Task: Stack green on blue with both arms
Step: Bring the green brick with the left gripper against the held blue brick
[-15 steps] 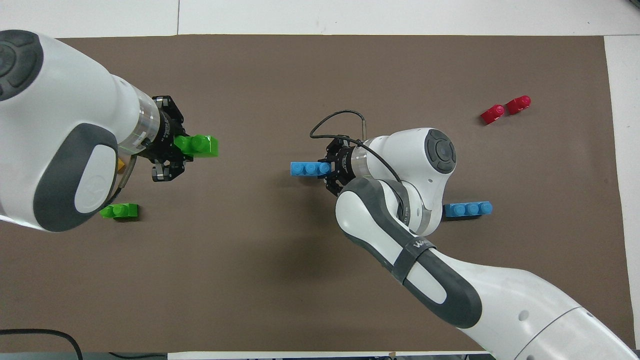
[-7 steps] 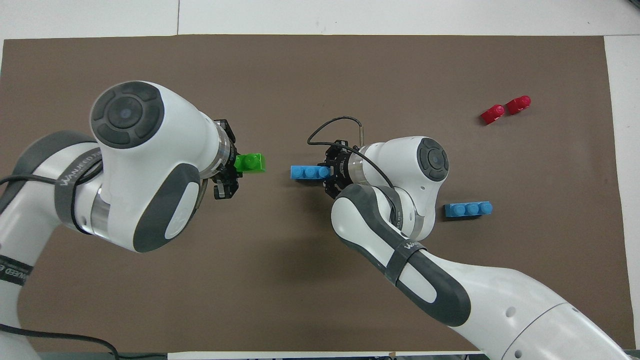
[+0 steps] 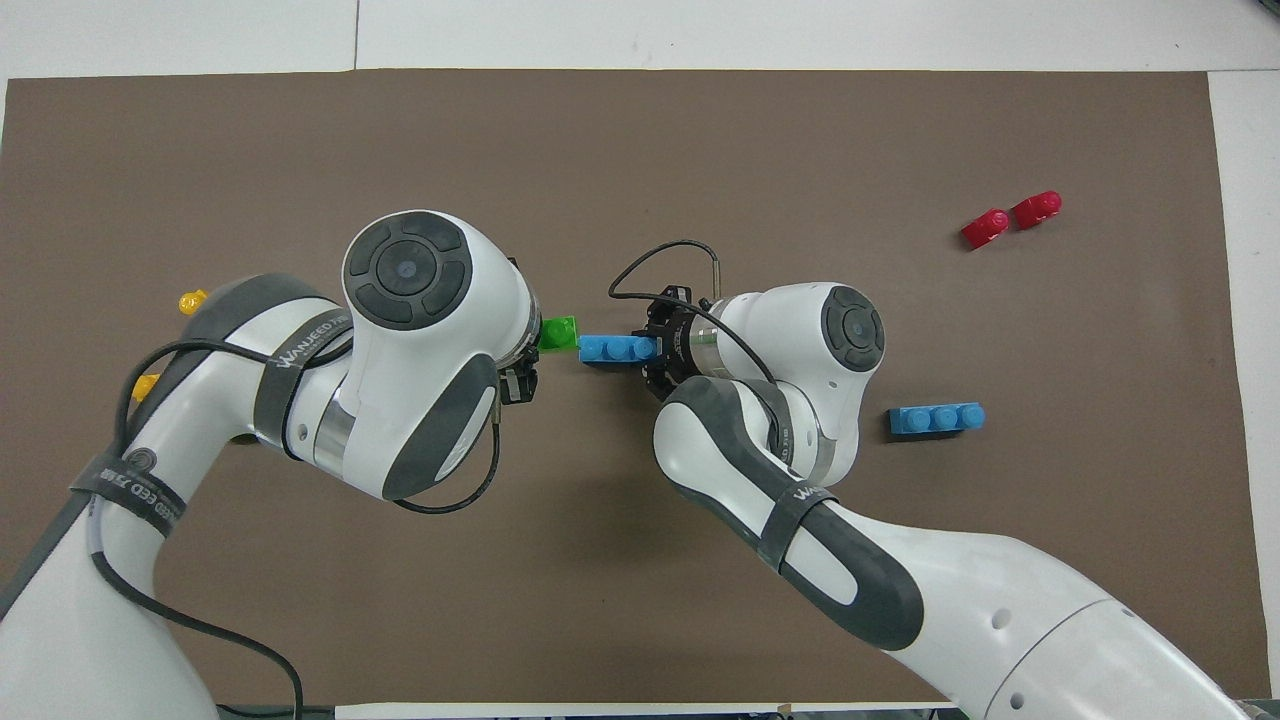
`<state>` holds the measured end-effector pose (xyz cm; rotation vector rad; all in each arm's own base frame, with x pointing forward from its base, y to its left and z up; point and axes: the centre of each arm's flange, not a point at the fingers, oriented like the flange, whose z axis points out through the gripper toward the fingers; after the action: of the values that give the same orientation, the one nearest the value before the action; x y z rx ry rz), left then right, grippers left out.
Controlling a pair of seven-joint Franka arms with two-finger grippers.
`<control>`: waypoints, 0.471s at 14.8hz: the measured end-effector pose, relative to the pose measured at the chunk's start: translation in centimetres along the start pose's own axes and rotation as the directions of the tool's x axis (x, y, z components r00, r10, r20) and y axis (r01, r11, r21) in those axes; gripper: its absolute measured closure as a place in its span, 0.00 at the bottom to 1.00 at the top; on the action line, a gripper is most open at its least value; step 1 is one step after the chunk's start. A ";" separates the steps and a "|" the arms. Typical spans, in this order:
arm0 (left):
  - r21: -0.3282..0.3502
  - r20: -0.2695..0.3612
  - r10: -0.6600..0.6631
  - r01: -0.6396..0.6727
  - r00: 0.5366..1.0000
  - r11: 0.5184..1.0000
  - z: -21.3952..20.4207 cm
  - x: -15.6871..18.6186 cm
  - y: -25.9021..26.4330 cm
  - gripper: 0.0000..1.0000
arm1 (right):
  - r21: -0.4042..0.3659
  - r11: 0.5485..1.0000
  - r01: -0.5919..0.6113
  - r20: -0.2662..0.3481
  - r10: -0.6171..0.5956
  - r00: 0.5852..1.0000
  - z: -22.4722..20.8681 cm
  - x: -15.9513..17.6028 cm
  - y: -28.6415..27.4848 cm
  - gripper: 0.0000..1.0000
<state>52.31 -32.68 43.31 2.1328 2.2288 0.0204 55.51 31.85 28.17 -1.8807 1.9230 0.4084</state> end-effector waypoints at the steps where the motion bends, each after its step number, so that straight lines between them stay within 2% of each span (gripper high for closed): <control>1: -0.003 0.002 -0.006 0.006 1.000 1.000 0.5 -0.3 0.0 0.66 | 0.000 1.000 0.000 0.000 0.000 1.000 0.0 0.0 0.0 0.66; 7: -0.031 -0.015 -0.044 0.044 0.999 0.999 4.8 -2.7 -0.8 0.66 | 0.000 1.000 0.000 0.000 0.000 1.000 0.0 0.0 0.0 0.66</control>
<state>51.85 -35.57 38.56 2.0751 2.2687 0.0693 55.51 31.85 28.17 -1.8807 1.9230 0.4083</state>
